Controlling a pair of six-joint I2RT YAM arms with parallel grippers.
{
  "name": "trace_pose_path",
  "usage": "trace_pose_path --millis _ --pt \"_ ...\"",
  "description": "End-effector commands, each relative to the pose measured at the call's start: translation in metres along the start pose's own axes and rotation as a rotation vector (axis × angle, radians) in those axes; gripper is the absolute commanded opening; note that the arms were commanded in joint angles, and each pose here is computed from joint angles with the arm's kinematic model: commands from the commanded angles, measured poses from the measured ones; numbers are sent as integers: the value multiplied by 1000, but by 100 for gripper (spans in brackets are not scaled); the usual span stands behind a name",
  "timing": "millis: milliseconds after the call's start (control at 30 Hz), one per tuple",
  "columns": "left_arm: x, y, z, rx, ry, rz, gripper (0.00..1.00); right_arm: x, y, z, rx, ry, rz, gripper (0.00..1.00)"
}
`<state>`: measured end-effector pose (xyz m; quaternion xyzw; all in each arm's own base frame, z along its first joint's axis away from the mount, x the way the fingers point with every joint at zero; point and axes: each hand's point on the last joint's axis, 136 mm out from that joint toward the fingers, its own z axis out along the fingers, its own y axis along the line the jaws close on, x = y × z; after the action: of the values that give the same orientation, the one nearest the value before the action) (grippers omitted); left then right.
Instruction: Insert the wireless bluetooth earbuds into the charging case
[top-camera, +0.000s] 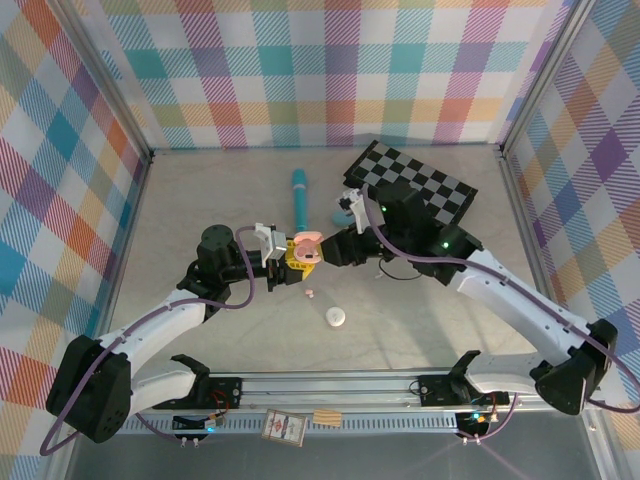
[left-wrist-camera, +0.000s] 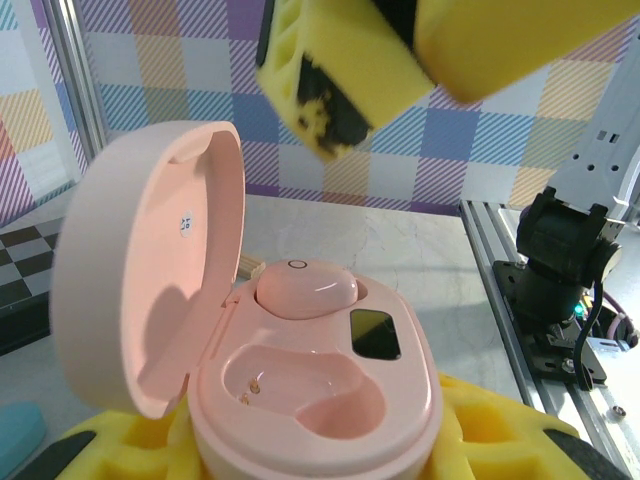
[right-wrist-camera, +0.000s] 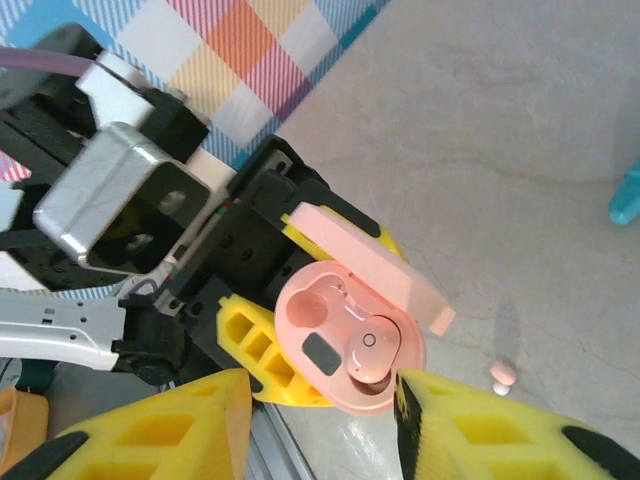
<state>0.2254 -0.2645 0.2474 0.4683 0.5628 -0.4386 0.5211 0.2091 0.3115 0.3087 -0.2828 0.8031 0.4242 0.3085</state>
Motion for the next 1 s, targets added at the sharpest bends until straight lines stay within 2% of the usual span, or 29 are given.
trace_pose_path --millis 0,100,233,300,400,533,700,967 --pt "-21 -1 -3 6 -56 88 33 -3 2 -18 18 -86 -39 45" --pt "-21 3 -6 -9 -67 86 33 -1 -17 -29 84 -157 11 48" --pt "-24 5 -10 -23 -84 89 33 12 -64 -35 205 -212 176 50" --pt "-25 6 -12 -33 -90 90 33 23 -89 -33 271 -209 270 51" --pt "-26 10 -15 -54 -95 86 33 45 -114 -16 336 -119 363 52" --pt "-20 24 -20 -88 -96 68 33 67 -126 17 314 7 429 52" --pt "-24 38 -33 -138 -142 64 33 91 -130 61 216 162 424 53" --pt "-37 33 -41 -151 -167 86 33 109 -143 128 71 310 448 55"
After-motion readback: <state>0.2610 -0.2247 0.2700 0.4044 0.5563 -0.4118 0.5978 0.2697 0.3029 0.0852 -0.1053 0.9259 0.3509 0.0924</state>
